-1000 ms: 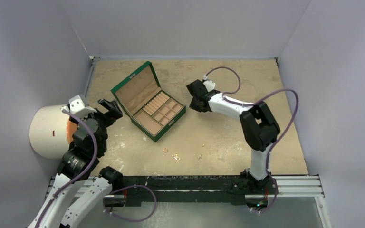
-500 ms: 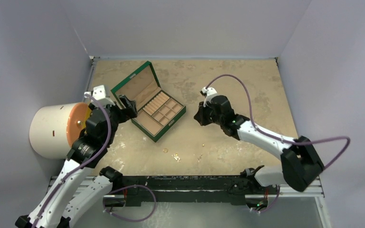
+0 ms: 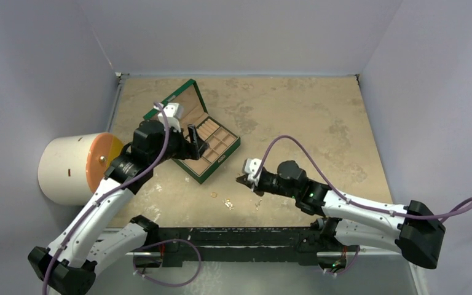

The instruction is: Organize the mixed jewelry

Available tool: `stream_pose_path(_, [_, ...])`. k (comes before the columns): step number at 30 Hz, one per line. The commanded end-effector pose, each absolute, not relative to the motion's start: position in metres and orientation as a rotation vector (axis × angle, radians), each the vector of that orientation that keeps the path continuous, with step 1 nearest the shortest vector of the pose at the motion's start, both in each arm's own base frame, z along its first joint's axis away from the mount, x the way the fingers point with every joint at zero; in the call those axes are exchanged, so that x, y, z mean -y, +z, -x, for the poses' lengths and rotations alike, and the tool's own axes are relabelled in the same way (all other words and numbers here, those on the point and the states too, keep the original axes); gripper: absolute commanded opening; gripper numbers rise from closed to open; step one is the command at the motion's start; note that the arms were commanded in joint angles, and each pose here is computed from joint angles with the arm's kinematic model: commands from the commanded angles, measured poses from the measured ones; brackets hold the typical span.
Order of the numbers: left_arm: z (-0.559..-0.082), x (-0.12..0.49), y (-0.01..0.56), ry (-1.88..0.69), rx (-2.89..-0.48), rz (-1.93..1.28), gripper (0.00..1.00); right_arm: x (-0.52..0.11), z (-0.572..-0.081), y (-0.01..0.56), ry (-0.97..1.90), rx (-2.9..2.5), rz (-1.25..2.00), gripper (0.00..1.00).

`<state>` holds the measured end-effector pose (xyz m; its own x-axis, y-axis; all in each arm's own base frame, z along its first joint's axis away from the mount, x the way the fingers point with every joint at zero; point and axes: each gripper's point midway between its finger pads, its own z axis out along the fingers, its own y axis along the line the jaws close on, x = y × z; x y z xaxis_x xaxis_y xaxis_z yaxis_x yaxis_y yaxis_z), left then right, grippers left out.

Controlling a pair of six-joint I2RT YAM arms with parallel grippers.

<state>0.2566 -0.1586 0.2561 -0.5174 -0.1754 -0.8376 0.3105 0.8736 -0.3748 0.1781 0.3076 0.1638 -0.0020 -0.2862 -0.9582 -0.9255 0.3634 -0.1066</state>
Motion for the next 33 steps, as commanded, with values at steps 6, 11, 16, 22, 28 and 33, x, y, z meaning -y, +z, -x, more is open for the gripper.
stream_pose_path(6, [-0.194,0.239,0.227,-1.073,-2.189,-0.506,0.75,-0.328,-0.138,0.185,0.497,-0.917,1.580,0.00])
stream_pose_path(11, [-0.168,0.261,0.207,-1.142,-2.248,-0.612,0.72,-0.328,-0.132,0.183,0.376,-0.852,1.703,0.00])
stream_pose_path(16, [-0.155,0.272,0.197,-1.193,-2.272,-0.653,0.67,-0.325,-0.126,0.173,0.289,-0.803,1.828,0.00])
stream_pose_path(22, [-0.140,0.281,0.179,-1.193,-2.324,-0.722,0.61,-0.326,-0.120,0.173,0.222,-0.732,1.871,0.00])
stream_pose_path(28, [-0.133,0.285,0.171,-1.185,-2.352,-0.758,0.52,-0.328,-0.119,0.174,0.183,-0.706,1.885,0.00])
stream_pose_path(33, [-0.132,0.287,0.171,-1.179,-2.355,-0.764,0.47,-0.329,-0.118,0.172,0.158,-0.689,1.887,0.00])
